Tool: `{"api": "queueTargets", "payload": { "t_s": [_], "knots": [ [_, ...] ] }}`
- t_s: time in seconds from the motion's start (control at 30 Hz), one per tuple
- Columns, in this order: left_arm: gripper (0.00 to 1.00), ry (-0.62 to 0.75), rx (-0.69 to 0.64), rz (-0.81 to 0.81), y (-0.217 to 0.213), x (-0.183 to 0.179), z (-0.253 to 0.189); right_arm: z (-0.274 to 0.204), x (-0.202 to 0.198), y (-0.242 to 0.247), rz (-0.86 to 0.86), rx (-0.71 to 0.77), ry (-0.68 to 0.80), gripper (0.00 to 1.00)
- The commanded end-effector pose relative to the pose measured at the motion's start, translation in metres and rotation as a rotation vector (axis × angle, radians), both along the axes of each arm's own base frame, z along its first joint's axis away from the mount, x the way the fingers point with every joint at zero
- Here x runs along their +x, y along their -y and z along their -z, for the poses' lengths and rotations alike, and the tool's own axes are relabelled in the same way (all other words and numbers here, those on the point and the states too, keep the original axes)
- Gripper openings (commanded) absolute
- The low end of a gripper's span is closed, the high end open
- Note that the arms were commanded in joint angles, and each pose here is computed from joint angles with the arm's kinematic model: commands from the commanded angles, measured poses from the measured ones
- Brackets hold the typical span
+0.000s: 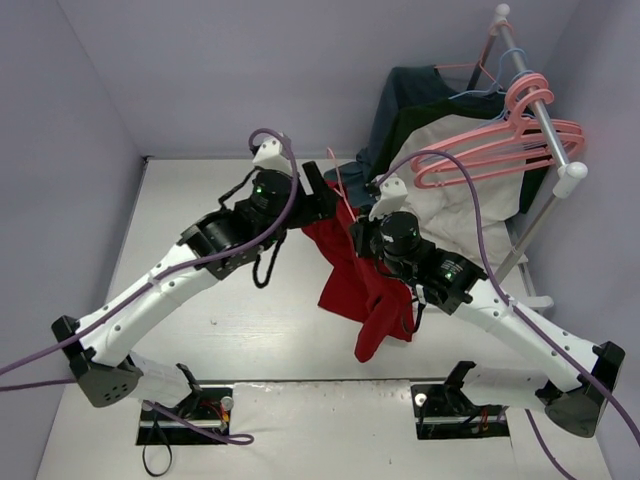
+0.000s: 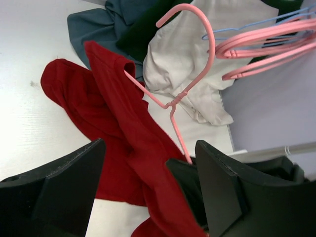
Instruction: Place the t-shirt on the hanger
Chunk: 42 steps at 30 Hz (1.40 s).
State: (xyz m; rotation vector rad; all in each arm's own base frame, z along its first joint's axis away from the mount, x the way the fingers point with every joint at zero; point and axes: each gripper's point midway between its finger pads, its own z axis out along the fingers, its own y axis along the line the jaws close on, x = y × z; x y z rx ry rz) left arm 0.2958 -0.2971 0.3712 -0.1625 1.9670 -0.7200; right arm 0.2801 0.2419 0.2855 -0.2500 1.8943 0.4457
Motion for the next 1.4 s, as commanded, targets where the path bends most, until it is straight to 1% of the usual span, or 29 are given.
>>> {"api": "queueTargets", "payload": {
  "t_s": [0.0,0.1,0.23,0.27,0.37,0.43,0.53,0.63,0.7,0.73,0.77,0.8,0.93,1.1,1.27,1.37],
  "knots": [
    [0.69,0.101,-0.177,-0.099,0.009,0.013,-0.056,-0.051,0.008,0.000,0.026,0.101,0.150,0.00],
    [0.69,0.099,-0.195,-0.102,0.022,0.018,-0.053,-0.049,0.008,0.000,0.024,0.090,0.155,0.00],
    [0.69,0.075,-0.154,-0.094,0.035,0.019,-0.035,-0.051,0.009,0.003,0.031,0.085,0.172,0.00],
    [0.69,0.061,-0.144,-0.100,0.035,0.020,-0.026,-0.052,0.009,0.005,0.037,0.084,0.177,0.00],
    [0.69,0.054,-0.130,-0.118,0.032,0.020,-0.018,-0.050,0.009,0.010,0.056,0.068,0.183,0.00],
    [0.69,0.071,-0.115,-0.131,0.024,0.019,-0.022,-0.048,0.009,0.018,0.093,0.072,0.183,0.00],
    [0.69,0.112,-0.061,-0.165,0.004,0.018,-0.029,-0.036,0.009,0.031,0.157,0.074,0.164,0.00],
    [0.69,0.195,-0.010,-0.231,-0.038,0.009,-0.056,-0.035,-0.001,0.044,0.193,0.113,0.119,0.00],
    [0.69,0.243,0.054,-0.270,-0.065,0.002,-0.067,-0.021,-0.013,0.060,0.239,0.103,0.063,0.00],
    [0.69,0.273,0.098,-0.296,-0.084,-0.003,-0.074,-0.026,-0.018,0.074,0.277,0.129,0.076,0.00],
    [0.69,0.287,0.120,-0.311,-0.095,-0.007,-0.077,-0.015,-0.024,0.085,0.311,0.121,0.050,0.00],
    [0.69,0.302,0.147,-0.334,-0.110,-0.011,-0.080,-0.018,-0.027,0.100,0.361,0.131,0.065,0.00],
    [0.69,0.323,0.220,-0.413,-0.153,-0.026,-0.083,-0.016,-0.038,0.147,0.524,0.098,0.093,0.00],
    [0.69,0.321,0.239,-0.470,-0.180,-0.037,-0.079,-0.030,-0.044,0.188,0.714,0.096,0.148,0.00],
    [0.69,0.308,0.251,-0.470,-0.187,-0.043,-0.075,-0.040,-0.042,0.203,0.795,0.067,0.167,0.00],
    [0.69,0.310,0.255,-0.469,-0.189,-0.044,-0.075,-0.048,-0.042,0.217,0.880,0.082,0.192,0.00]
  ]
}}
